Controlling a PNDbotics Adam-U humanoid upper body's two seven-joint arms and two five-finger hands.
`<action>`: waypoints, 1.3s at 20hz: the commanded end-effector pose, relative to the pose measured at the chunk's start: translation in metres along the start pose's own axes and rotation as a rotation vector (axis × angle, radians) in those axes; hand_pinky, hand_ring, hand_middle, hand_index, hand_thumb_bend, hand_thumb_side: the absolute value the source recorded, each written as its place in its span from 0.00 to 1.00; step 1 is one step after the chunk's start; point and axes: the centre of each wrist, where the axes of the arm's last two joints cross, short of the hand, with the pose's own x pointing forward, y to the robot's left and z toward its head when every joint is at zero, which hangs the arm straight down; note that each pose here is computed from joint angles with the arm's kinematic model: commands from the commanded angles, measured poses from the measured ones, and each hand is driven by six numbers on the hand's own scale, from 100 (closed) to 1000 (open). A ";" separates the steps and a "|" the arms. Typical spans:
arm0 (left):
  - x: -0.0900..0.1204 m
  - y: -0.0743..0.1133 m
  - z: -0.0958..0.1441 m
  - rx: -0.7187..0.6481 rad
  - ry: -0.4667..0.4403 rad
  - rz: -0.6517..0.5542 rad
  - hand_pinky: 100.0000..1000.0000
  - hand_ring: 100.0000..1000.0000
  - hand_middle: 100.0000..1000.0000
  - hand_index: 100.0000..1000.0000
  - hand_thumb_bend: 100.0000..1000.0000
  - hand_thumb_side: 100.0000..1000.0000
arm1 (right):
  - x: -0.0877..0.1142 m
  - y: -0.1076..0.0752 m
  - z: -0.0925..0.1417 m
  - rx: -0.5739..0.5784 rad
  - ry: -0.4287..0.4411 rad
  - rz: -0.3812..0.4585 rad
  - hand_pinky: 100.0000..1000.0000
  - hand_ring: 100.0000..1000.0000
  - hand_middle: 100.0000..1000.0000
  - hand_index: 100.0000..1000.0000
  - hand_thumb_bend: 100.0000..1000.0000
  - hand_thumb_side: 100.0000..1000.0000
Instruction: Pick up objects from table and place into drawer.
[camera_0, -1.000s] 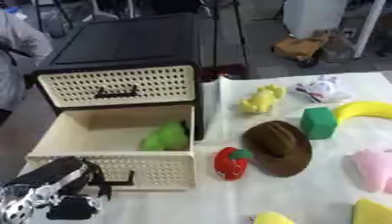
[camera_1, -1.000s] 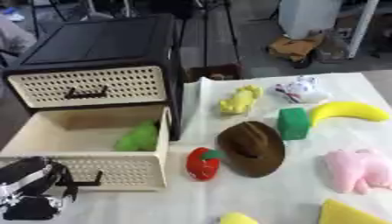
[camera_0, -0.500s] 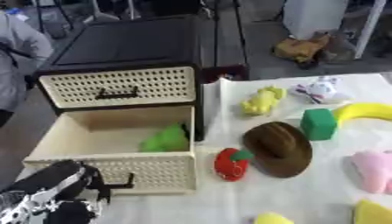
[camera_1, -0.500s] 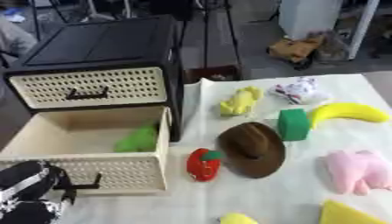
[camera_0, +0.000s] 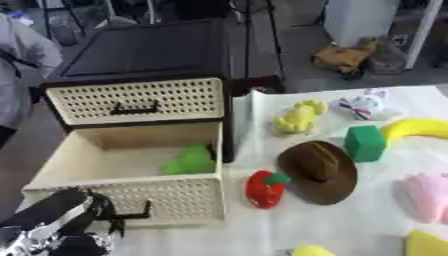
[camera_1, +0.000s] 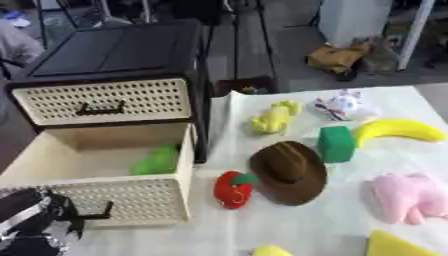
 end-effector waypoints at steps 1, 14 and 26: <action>0.002 0.011 0.009 -0.017 -0.052 -0.008 0.35 0.41 0.45 0.94 0.00 0.79 | 0.001 -0.004 -0.007 -0.018 -0.036 0.002 0.78 0.93 0.83 0.88 0.00 1.00; 0.004 0.016 0.015 -0.081 -0.131 0.065 0.41 0.65 0.80 1.00 0.00 1.00 | 0.002 -0.003 -0.003 -0.028 -0.033 -0.002 0.78 0.93 0.83 0.88 0.00 1.00; 0.008 0.054 0.040 0.155 -0.235 -0.003 0.34 0.56 0.67 0.96 0.00 1.00 | 0.002 -0.003 0.000 -0.036 -0.027 0.004 0.78 0.93 0.83 0.88 0.00 1.00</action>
